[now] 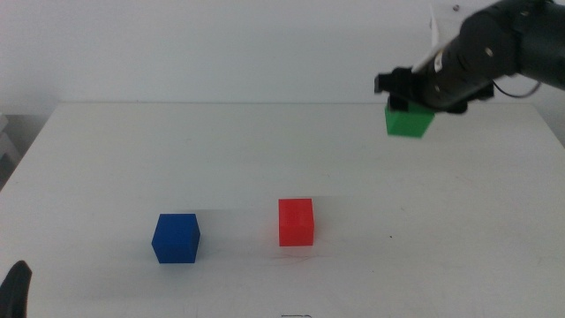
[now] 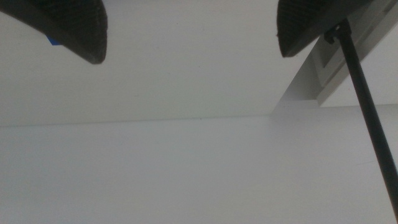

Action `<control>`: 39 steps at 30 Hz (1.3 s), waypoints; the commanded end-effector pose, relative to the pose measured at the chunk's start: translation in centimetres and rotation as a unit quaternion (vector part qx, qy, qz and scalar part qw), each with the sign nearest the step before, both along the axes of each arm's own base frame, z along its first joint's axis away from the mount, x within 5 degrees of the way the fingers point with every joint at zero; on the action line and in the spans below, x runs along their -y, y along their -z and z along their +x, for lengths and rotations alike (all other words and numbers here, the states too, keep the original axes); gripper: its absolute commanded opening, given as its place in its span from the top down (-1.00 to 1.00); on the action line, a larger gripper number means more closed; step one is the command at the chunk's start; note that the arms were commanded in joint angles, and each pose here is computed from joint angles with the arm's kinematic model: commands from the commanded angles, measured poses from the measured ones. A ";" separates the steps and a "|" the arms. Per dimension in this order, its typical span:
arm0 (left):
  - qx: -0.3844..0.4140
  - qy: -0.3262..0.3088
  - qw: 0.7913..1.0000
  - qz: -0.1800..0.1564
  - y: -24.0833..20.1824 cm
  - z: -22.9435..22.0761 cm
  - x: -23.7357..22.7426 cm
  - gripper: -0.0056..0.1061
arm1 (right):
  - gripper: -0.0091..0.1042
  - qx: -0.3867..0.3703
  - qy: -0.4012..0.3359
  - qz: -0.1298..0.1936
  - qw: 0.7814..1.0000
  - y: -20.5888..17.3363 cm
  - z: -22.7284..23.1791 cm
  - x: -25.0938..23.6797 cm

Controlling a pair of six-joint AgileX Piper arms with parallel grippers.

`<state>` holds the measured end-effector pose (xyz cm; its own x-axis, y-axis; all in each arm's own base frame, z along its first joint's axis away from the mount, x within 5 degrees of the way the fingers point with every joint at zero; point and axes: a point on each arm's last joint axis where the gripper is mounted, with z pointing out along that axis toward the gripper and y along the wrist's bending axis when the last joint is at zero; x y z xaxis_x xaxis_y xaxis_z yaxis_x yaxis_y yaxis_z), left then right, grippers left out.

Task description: Stack red cubes first, then green, then blue cubes in a specific spot.

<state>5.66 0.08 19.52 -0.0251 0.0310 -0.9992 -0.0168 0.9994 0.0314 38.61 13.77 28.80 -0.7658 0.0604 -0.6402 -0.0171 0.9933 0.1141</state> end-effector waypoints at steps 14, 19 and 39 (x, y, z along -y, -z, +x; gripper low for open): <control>0.050 -0.001 0.999 -0.007 -0.9 -0.2 0.0 -0.78 | 0.86 -0.023 -0.001 -0.001 1.000 -4.0 -8.4 -5.3; 0.050 -0.001 0.999 -0.007 -0.9 -0.2 0.0 -0.78 | 0.86 -0.022 0.001 -0.002 1.000 -4.2 -8.4 -8.3; 0.050 -0.001 0.999 -0.007 -0.9 -0.2 0.0 -0.78 | 0.86 -0.080 -0.028 -0.020 0.996 -0.5 -6.3 -16.0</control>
<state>5.66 0.08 19.52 -0.0251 0.0310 -0.9992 -0.0168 0.9994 0.0314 32.46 30.19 25.82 -0.9024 -0.0075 -0.4309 -0.0277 0.9988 0.0407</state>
